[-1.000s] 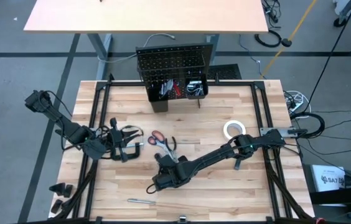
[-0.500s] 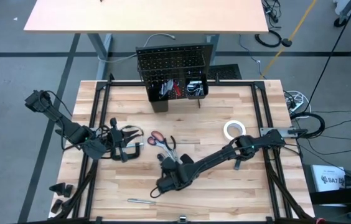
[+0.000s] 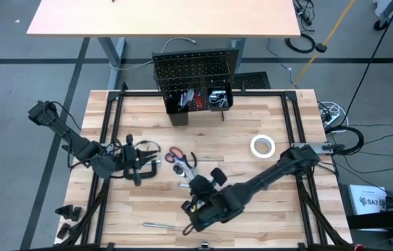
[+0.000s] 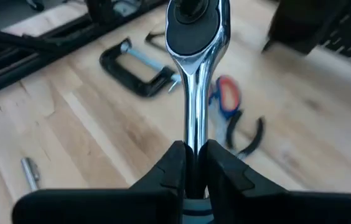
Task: Hang tools onto peg board
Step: Put the ratchet wrench on the left black bin on the peg board
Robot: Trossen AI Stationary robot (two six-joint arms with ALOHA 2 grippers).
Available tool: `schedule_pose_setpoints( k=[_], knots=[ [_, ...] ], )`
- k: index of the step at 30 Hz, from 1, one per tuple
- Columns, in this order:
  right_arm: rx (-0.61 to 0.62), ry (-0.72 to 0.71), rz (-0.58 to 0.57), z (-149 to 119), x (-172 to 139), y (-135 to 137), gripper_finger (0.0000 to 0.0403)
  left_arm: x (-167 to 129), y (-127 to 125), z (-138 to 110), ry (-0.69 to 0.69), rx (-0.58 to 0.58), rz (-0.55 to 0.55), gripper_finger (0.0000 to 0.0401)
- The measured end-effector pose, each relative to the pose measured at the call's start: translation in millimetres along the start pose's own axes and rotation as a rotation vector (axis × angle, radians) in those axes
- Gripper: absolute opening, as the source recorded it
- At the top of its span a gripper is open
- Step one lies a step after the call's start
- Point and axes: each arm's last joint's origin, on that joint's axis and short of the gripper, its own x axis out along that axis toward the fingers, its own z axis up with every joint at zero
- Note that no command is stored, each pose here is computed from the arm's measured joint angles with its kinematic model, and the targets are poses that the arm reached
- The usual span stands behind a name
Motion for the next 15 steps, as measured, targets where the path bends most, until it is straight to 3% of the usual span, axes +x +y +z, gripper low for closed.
schedule_pose_setpoints(
  k=[5, 9, 15],
  knots=[
    [-0.053, -0.065, -0.014, 8, -45, -15, 0.0034, 7, -12, 6, -0.046, 0.01, -0.092, 0.0],
    [-0.07, -0.086, -0.065, 7, -82, -36, 0.0034, 20, -29, 4, -0.067, 0.092, -0.163, 0.0],
    [-0.114, -0.092, -0.086, 18, -113, -65, 0.0034, 47, -45, 0, -0.13, 0.072, -0.143, 0.0036]
  ],
)
